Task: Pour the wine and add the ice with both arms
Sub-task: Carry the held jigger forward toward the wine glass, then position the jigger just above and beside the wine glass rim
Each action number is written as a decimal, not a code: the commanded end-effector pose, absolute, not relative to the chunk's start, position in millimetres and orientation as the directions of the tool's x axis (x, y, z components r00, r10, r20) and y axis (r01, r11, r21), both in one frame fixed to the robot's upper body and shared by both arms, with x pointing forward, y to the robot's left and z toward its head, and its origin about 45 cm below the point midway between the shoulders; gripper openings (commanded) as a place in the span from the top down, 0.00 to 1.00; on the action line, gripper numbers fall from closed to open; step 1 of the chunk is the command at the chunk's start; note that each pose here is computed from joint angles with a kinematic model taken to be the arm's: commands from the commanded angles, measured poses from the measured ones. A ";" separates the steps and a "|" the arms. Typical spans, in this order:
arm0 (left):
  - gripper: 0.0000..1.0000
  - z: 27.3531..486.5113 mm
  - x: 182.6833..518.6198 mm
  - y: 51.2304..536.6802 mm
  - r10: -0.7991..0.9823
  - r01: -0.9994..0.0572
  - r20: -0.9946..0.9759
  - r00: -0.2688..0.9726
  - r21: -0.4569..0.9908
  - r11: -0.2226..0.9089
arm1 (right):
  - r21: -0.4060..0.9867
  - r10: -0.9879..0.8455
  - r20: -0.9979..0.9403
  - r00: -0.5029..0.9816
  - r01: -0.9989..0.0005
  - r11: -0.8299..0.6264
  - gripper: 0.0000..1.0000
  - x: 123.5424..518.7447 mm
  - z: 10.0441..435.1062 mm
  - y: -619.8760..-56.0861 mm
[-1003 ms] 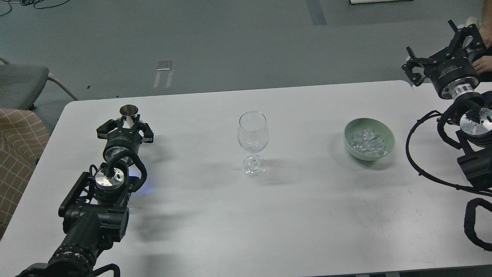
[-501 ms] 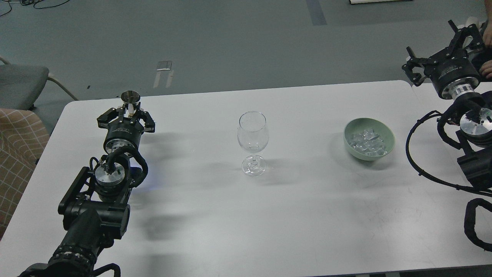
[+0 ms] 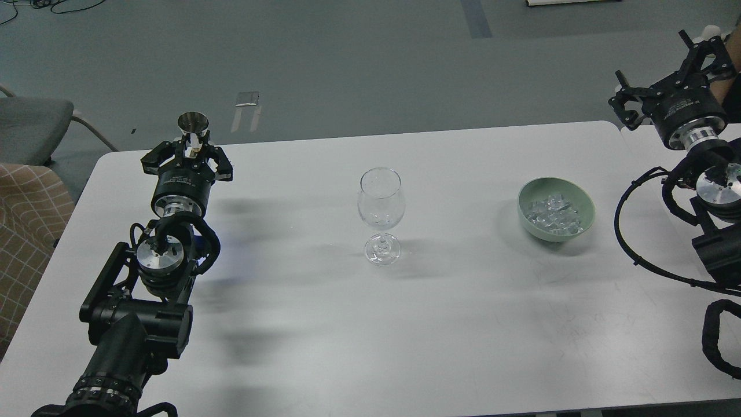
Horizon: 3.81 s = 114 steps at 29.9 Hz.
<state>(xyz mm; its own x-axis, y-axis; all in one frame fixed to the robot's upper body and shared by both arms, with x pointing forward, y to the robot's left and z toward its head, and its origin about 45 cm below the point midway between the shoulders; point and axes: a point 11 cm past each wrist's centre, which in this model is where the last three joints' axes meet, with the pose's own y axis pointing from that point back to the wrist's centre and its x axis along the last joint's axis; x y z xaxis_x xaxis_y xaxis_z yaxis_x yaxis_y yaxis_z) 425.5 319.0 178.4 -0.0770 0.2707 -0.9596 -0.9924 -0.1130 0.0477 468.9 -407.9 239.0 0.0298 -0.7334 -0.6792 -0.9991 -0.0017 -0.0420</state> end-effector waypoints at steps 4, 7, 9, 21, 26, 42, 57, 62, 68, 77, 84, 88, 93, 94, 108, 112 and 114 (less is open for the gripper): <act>0.77 184.8 426.9 314.4 0.270 -0.995 -0.961 -0.056 0.033 -0.089 | -0.046 -0.733 -0.679 0.034 -0.999 -0.004 0.00 469.0 240.0 -407.4; 0.78 188.5 427.2 311.9 0.269 -0.996 -0.962 -0.045 0.023 -0.083 | -0.045 -0.736 -0.676 0.030 -0.999 0.000 0.00 468.2 240.6 -410.5; 0.80 188.4 423.3 311.2 0.268 -0.997 -0.963 -0.039 0.018 -0.079 | -0.043 -0.740 -0.672 0.026 -0.999 0.004 0.00 467.0 240.3 -413.5; 0.83 194.9 413.8 304.9 0.271 -0.999 -0.963 -0.008 -0.003 -0.040 | -0.037 -0.744 -0.668 0.016 -0.999 0.011 0.00 463.3 237.7 -419.0; 0.83 194.5 412.9 302.5 0.271 -0.998 -0.961 -0.053 0.042 -0.045 | -0.029 -0.751 -0.660 0.009 -1.000 0.013 0.00 456.4 232.5 -424.4; 0.86 202.7 410.4 281.6 0.257 -0.999 -0.965 -0.042 0.042 -0.005 | -0.006 -0.757 -0.653 -0.034 -0.999 0.050 0.00 439.6 216.9 -443.4; 1.00 208.1 409.9 280.8 0.258 -1.000 -0.966 -0.020 0.019 -0.006 | -0.004 -0.756 -0.654 -0.035 -0.999 0.050 0.00 438.7 215.5 -443.0; 1.00 212.8 404.9 277.9 0.256 -1.000 -0.967 0.001 -0.001 0.003 | 0.003 -0.756 -0.653 -0.042 -0.999 0.053 0.00 436.9 213.0 -444.6; 1.00 212.9 389.5 254.3 0.275 -0.997 -0.961 0.033 -0.010 0.082 | 0.004 -0.756 -0.653 -0.045 -0.998 0.055 0.00 436.0 211.8 -445.0; 1.00 208.7 380.6 231.8 0.263 -0.991 -0.964 0.031 0.004 0.132 | 0.006 -0.757 -0.652 -0.043 -0.999 0.052 0.00 434.0 209.9 -444.3; 1.00 204.8 367.6 207.1 0.244 -0.983 -0.970 -0.010 0.054 0.176 | 0.015 -0.757 -0.652 -0.051 -0.998 0.054 0.00 431.3 205.8 -445.4; 1.00 200.8 361.4 195.6 0.252 -0.976 -0.967 -0.016 0.071 0.208 | 0.014 -0.756 -0.652 -0.048 -0.999 0.052 0.00 431.3 205.6 -444.4; 1.00 201.2 361.2 188.4 0.263 -0.971 -0.965 -0.007 0.070 0.227 | 0.013 -0.757 -0.652 -0.049 -0.998 0.054 0.00 431.2 206.2 -445.3; 1.00 202.1 361.5 186.8 0.275 -0.971 -0.961 0.000 0.066 0.230 | 0.014 -0.756 -0.652 -0.051 -0.998 0.054 0.00 431.0 205.8 -445.6; 1.00 196.1 357.0 180.8 0.305 -0.965 -0.952 -0.005 0.085 0.247 | 0.011 -0.755 -0.653 -0.051 -0.998 0.058 0.00 430.1 204.9 -445.6; 1.00 194.3 353.4 170.5 0.331 -0.957 -0.944 0.008 0.089 0.277 | 0.010 -0.755 -0.653 -0.050 -0.998 0.057 0.00 430.3 205.3 -445.3; 1.00 196.7 352.7 169.2 0.340 -0.956 -0.940 0.021 0.081 0.281 | 0.010 -0.756 -0.653 -0.050 -0.998 0.058 0.00 430.2 205.7 -446.0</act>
<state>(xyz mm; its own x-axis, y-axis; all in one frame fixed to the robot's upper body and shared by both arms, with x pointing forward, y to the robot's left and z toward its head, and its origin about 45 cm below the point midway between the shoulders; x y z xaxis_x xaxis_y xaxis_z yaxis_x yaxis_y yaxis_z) 353.9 172.6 193.9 0.0036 0.3263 -0.9452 -0.9585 0.2706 0.0898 430.2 -445.4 205.3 -0.0500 -0.7553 -0.6535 -0.9983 0.0574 0.0100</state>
